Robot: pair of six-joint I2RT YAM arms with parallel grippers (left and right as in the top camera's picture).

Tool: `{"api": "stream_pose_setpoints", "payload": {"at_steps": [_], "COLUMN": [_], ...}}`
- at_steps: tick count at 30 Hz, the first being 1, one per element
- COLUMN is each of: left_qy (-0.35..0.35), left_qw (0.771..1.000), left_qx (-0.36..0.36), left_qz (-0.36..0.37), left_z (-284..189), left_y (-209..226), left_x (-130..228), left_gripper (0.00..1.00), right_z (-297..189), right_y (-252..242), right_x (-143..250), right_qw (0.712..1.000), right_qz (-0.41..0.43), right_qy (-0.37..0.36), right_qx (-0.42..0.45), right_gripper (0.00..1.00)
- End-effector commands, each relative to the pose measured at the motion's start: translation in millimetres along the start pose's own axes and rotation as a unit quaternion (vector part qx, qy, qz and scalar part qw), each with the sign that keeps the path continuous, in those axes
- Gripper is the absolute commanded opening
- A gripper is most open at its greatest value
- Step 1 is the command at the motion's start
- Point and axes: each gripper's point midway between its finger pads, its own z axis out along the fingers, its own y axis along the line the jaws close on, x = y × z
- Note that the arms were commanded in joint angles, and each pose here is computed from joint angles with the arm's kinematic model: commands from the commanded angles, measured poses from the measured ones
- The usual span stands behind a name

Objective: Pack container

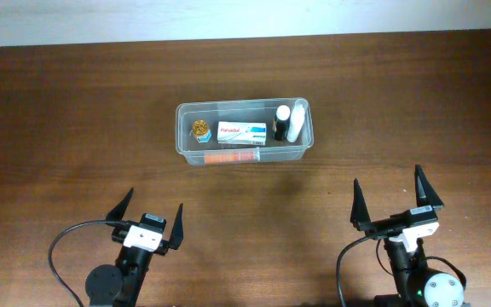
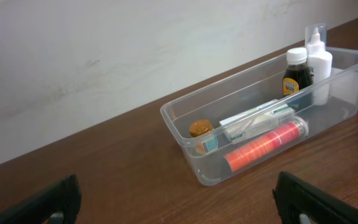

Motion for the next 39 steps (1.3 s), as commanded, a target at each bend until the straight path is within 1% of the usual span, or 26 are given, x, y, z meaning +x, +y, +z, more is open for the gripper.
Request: {"api": "stream_pose_setpoints", "payload": {"at_steps": [1, 8, 14, 21, 27, 30, 32, 34, 39], "left_qy": [0.001, 0.001, 0.001, 0.001, 0.001, 0.001, 0.001, 0.001, 0.001], "left_qw": [1.000, 1.000, 1.000, 1.000, 1.000, 1.000, 1.000, 1.000, 1.000], "left_qx": [-0.005, -0.005, -0.005, -0.005, -0.005, -0.005, -0.005, -0.005, -0.005], "left_qz": [-0.001, -0.001, -0.001, -0.001, -0.001, -0.001, -0.001, -0.001, -0.001], "left_z": [0.0, 0.0, 0.0, 0.0, -0.1, 0.0, 0.0, 0.0, -0.1], "left_y": [1.5, 1.4, 1.4, 1.4, 1.5, 1.5, 1.4, 1.5, 1.5], "left_x": [2.6, 2.6, 2.6, 2.6, 2.5, 2.6, 2.6, 2.6, 2.5], "left_gripper": [1.00, 1.00, 1.00, 1.00, 1.00, 1.00, 1.00, 1.00, 1.00], "right_z": [-1.1, -0.9, -1.0, -1.5, -6.5, -10.4, -13.0, -15.2, -15.9], "right_y": [4.5, 5.5, 8.0, 8.3, 12.3, 10.4, 4.4, -1.4, -5.1], "right_x": [0.9, 8.0, 33.8, 43.6, 77.6, 93.8, 102.6, 108.5, 109.9], "right_qw": [1.000, 1.000, 1.000, 0.999, 0.994, 0.989, 0.985, 0.980, 0.980], "right_qz": [-0.004, -0.005, 0.000, 0.003, 0.018, 0.045, 0.075, 0.095, 0.092], "right_qy": [-0.012, -0.014, 0.015, 0.035, 0.105, 0.139, 0.157, 0.168, 0.171], "right_qx": [-0.010, -0.011, -0.014, -0.014, -0.020, -0.009, 0.016, 0.038, 0.049], "right_gripper": [0.98, 0.98, 0.98, 0.98, 0.98, 0.98, 0.99, 0.98, 0.98]}}
